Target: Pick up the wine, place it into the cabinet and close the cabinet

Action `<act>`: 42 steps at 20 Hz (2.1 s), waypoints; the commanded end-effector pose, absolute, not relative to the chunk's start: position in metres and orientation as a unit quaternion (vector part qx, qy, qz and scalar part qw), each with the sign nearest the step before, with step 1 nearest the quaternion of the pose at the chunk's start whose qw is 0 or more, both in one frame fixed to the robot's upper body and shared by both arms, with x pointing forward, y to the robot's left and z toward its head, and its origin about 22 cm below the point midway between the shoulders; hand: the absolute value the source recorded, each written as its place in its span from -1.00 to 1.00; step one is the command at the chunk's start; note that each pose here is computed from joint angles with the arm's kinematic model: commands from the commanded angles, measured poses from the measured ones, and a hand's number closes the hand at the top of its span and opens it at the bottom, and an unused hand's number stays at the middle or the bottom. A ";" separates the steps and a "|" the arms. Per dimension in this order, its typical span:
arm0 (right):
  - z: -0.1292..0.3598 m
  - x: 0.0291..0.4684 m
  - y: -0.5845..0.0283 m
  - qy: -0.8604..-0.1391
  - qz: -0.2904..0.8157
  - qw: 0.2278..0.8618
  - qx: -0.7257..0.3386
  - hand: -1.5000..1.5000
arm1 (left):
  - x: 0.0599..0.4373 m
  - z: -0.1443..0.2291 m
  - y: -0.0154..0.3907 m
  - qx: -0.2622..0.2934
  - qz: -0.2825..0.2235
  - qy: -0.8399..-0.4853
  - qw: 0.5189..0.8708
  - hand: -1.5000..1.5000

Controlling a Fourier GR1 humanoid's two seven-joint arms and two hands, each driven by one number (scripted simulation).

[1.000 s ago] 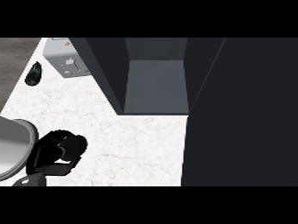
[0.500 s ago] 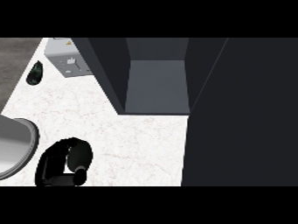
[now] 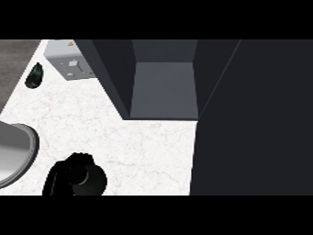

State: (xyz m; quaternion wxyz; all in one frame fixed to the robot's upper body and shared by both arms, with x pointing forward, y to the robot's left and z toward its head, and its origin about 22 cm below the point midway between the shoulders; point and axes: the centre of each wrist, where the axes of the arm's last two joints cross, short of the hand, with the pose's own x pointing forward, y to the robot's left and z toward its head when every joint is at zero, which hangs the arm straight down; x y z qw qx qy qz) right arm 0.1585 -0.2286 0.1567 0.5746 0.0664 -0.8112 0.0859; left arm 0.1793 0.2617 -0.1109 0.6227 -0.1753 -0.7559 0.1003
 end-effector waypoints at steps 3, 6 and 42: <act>0.157 0.154 -0.234 -0.807 0.089 0.579 0.077 -1.00 | 0.189 -0.054 0.242 -0.202 0.100 -0.760 0.610 1.00; 0.165 0.159 -0.227 -0.810 0.081 0.574 0.086 -1.00 | 0.169 -0.030 0.230 -0.196 0.092 -0.769 0.602 1.00; 0.137 0.170 -0.252 -0.808 0.092 0.578 0.070 -1.00 | 0.315 0.005 0.099 -0.097 0.037 -0.774 0.625 1.00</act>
